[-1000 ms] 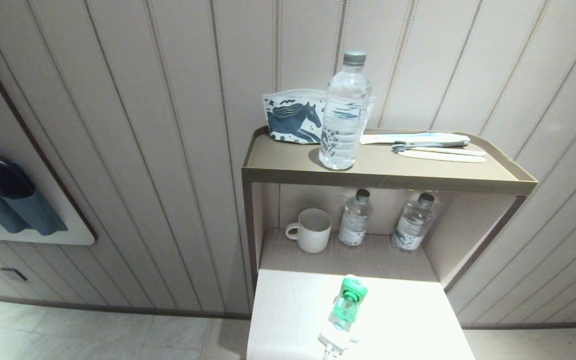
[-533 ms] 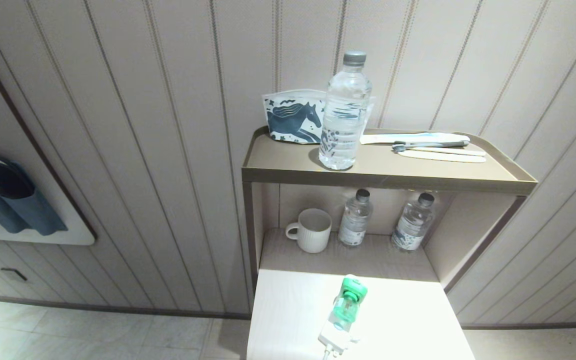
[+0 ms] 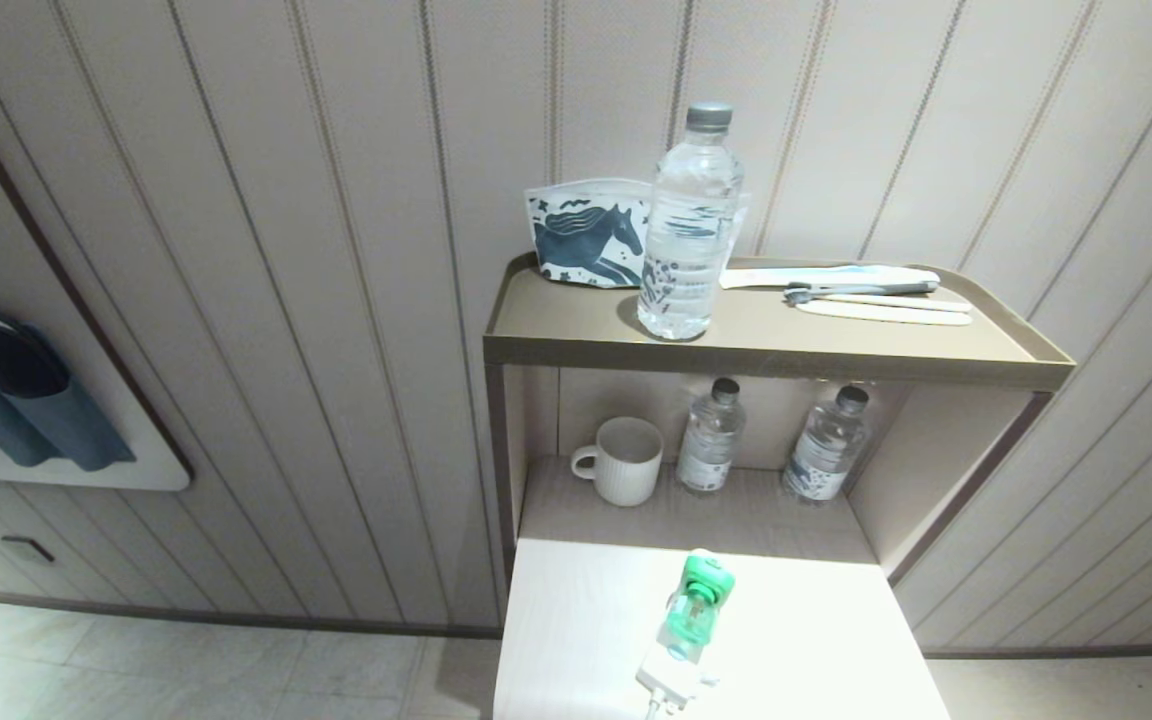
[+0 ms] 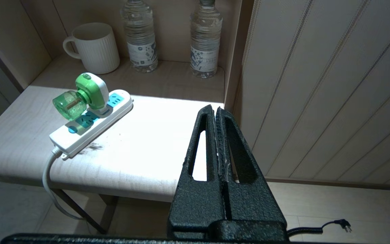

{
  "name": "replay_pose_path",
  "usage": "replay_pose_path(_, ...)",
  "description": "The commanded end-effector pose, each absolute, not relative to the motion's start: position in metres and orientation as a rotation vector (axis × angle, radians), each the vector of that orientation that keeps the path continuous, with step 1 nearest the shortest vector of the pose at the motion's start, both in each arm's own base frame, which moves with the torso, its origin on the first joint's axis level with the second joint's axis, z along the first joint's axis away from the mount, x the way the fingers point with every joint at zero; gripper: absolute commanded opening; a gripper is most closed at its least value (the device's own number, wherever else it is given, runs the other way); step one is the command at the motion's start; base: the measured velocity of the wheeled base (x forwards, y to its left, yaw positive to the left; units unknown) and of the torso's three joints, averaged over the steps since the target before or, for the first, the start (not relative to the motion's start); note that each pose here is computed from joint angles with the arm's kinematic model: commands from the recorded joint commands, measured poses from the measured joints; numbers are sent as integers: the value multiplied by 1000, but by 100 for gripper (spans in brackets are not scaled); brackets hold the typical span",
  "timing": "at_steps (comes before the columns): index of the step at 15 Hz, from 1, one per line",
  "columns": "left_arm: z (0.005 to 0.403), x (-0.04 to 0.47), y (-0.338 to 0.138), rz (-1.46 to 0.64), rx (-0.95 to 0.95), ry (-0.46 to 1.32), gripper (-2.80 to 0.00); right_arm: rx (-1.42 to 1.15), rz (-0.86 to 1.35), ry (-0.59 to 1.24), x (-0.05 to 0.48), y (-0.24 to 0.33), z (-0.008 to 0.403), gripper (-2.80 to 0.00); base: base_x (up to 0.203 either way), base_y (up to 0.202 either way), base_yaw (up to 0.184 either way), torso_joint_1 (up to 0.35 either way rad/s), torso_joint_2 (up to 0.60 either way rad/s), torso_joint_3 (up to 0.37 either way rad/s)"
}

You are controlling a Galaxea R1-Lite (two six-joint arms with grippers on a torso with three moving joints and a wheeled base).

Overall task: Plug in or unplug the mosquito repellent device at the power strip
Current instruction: Hold the socket with your left hand and unplug it with your right hand

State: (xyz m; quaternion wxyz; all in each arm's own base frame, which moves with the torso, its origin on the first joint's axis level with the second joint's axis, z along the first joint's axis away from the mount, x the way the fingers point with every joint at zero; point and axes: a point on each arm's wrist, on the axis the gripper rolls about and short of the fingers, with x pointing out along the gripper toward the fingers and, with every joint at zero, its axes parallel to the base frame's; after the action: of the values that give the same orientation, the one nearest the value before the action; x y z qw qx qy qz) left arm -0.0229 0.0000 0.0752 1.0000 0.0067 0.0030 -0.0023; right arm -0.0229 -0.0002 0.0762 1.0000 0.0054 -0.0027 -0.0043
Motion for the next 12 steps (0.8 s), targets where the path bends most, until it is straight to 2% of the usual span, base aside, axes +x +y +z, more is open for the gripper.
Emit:
replay_pose_path(1,75,-23,0,-5,14,6,-280,12,-12,0,-23,0,76,-280,0,0,0,0,0,0)
replay_pose_path(12,75,-23,0,-5,11,8,-280,5,-11,-2,-23,0,76,-280,0,0,0,0,0,0)
